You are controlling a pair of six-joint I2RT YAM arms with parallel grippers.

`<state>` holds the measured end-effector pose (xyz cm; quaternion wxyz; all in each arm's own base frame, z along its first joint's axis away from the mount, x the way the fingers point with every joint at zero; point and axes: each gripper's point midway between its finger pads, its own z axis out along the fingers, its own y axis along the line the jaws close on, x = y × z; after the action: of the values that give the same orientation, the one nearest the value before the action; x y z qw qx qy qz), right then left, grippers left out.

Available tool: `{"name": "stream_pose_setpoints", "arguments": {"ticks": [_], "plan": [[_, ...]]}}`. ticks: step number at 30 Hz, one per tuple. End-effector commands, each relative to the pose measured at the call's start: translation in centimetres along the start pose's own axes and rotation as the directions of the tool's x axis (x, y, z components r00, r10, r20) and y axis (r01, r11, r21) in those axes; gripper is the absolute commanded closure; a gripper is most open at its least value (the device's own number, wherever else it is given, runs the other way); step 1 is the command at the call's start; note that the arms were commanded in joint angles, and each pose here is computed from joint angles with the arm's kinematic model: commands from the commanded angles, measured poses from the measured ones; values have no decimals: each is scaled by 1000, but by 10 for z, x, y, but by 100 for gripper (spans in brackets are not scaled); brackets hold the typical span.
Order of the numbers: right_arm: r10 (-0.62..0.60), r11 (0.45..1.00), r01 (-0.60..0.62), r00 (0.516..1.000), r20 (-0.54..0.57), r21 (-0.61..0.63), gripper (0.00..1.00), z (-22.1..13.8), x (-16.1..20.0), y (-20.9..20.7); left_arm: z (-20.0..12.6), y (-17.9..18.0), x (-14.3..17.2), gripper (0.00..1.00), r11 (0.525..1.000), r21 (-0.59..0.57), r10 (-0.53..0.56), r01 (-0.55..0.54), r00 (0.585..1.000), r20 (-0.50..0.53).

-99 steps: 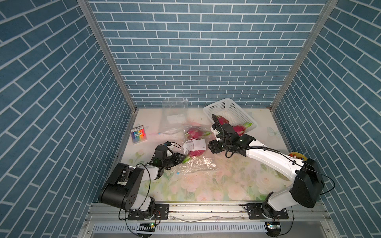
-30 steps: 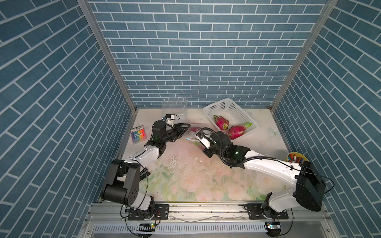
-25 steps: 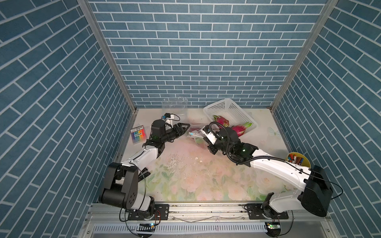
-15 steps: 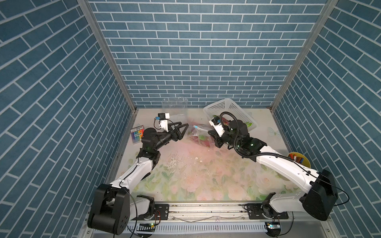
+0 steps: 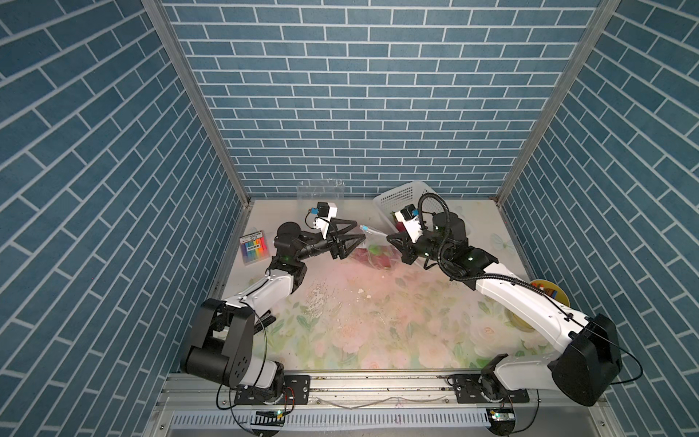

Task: Open the zip-top bag and take out the dragon fruit
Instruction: Pick up the zipper food storage bag at the center of the board.

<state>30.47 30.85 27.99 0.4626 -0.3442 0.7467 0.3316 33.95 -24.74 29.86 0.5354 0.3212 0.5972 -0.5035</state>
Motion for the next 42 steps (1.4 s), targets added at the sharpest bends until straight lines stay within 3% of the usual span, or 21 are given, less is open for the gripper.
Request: {"name": "stream_pose_setpoints", "arguments": {"ticks": [1,5,10,16,19,26,29,32,42], "plan": [[18,999,-15,997,69,-47,100,-9,-27,10,11,0,14,22,997,42,65,-63,997,-49],[21,999,-19,997,71,-35,100,-11,-27,8,17,7,20,28,997,61,51,-48,997,-64],[24,1000,-22,997,74,-16,100,-14,-28,4,25,7,21,63,994,106,19,-10,996,-83],[38,999,-38,998,55,-3,100,-12,-20,0,27,4,12,83,994,108,13,-5,997,-72],[43,999,-43,998,44,5,100,-12,-17,-1,25,-1,7,100,993,117,13,-6,998,-61],[43,999,-43,999,12,6,100,-8,-26,-2,31,-7,14,100,991,134,-14,25,996,-85],[42,999,-42,999,-28,2,70,-3,-32,-3,36,-7,18,100,990,135,-32,45,994,-100],[32,999,-33,998,-56,-16,60,4,-37,0,39,-8,20,100,989,137,-39,55,993,-114],[-66,997,63,993,-94,-42,59,24,-42,17,44,-9,22,100,990,133,-35,53,990,-137]]}}
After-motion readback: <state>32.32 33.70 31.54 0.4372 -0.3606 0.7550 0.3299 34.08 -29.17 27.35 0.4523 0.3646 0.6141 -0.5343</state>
